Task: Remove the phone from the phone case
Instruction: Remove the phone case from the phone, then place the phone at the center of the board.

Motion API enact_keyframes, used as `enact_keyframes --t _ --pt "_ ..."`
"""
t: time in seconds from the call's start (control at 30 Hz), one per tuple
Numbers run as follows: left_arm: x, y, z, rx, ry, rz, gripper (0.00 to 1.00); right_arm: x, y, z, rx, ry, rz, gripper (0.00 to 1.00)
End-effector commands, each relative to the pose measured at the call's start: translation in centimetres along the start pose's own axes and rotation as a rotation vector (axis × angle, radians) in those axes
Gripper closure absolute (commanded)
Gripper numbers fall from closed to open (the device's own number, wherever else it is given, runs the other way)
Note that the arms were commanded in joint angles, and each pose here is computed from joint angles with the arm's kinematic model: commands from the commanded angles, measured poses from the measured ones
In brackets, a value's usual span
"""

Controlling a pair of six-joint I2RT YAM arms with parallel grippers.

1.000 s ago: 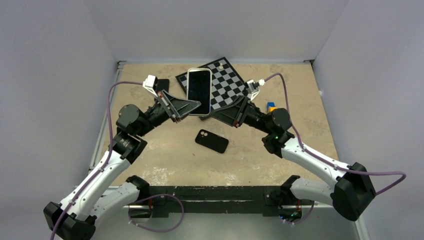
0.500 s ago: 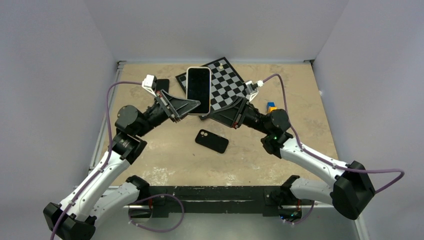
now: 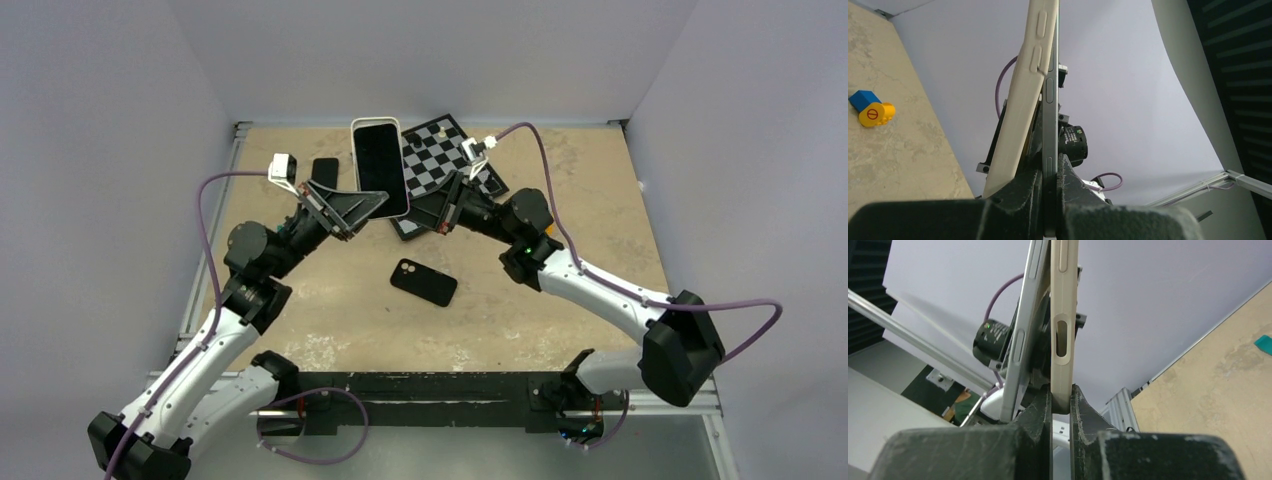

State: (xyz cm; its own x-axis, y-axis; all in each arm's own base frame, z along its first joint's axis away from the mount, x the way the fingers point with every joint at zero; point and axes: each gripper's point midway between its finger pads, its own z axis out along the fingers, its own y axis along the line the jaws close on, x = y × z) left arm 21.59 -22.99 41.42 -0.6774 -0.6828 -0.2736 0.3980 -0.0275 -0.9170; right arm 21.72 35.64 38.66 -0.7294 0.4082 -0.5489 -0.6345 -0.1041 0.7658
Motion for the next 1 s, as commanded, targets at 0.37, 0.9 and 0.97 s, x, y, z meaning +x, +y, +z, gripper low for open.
enact_keyframes --t 0.37,0.9,0.97 --pt "3.7 3.7 -4.6 -0.154 0.140 0.194 1.00 -12.8 -7.3 -3.7 0.464 -0.228 -0.159 1.00" --pt "-19.3 24.2 -10.7 -1.302 0.154 0.812 1.00 2.5 -8.8 -21.1 0.825 0.080 -0.275 1.00" --pt "-21.2 25.7 -10.8 -1.311 0.148 0.747 1.00 3.1 -7.9 -21.2 0.795 0.092 -0.269 1.00"
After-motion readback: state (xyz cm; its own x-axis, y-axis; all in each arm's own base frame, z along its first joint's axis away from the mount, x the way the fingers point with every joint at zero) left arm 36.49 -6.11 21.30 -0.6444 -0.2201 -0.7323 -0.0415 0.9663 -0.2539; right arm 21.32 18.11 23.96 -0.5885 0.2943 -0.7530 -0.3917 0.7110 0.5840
